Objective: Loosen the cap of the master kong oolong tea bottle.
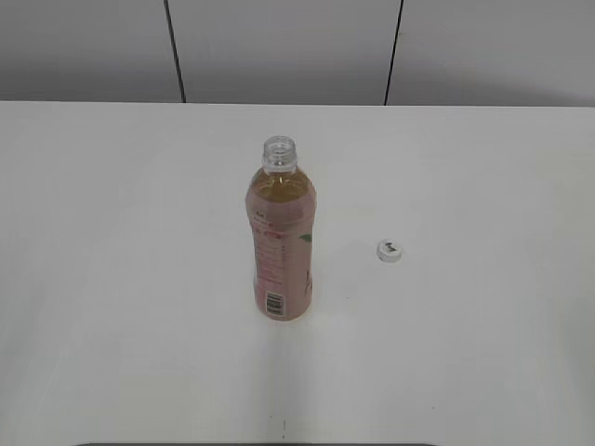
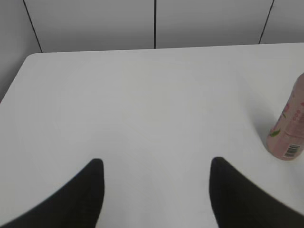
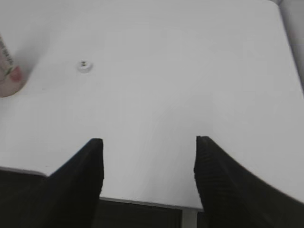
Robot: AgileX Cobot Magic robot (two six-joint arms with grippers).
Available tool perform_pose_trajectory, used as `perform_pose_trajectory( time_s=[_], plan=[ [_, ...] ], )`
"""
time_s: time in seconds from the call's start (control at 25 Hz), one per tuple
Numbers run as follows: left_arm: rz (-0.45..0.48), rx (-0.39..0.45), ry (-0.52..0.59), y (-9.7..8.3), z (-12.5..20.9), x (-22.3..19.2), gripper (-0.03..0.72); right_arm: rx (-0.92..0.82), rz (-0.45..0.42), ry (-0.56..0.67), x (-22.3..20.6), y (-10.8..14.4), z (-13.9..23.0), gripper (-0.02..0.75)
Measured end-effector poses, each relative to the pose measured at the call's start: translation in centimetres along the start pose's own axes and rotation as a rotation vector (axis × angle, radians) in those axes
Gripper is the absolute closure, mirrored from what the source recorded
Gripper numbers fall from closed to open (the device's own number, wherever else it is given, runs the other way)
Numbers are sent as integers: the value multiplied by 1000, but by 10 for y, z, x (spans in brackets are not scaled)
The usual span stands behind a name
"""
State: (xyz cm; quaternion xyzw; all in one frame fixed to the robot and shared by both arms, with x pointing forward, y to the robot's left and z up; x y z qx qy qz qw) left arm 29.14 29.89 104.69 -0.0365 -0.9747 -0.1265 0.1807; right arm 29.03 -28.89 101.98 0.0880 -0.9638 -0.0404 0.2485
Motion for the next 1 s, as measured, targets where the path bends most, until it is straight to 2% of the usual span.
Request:
perform_pose_trajectory(
  time_s=[0.16, 0.24, 1.0],
  plan=[
    [-6, 2, 2, 0, 0, 0, 254, -100, 183, -26, 1, -11, -1, 279],
    [-6, 2, 2, 0, 0, 0, 254, -117, 215, -31, 1, -13, -1, 279],
    [-6, 1, 1, 0, 0, 0, 254, -120, 220, -32, 2, -13, -1, 279]
  ],
)
Point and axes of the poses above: a point on each arm's last joint axis where the gripper is mounted, x pointing back along that axis away from the gripper, y along the wrist's bending axis when the last joint is at zero, z = x × y, the point moved 7 cm from there along -x, pointing out along that axis toward the gripper, and after that the axes turned 14 degrees about -x, right-handed, at the moved point
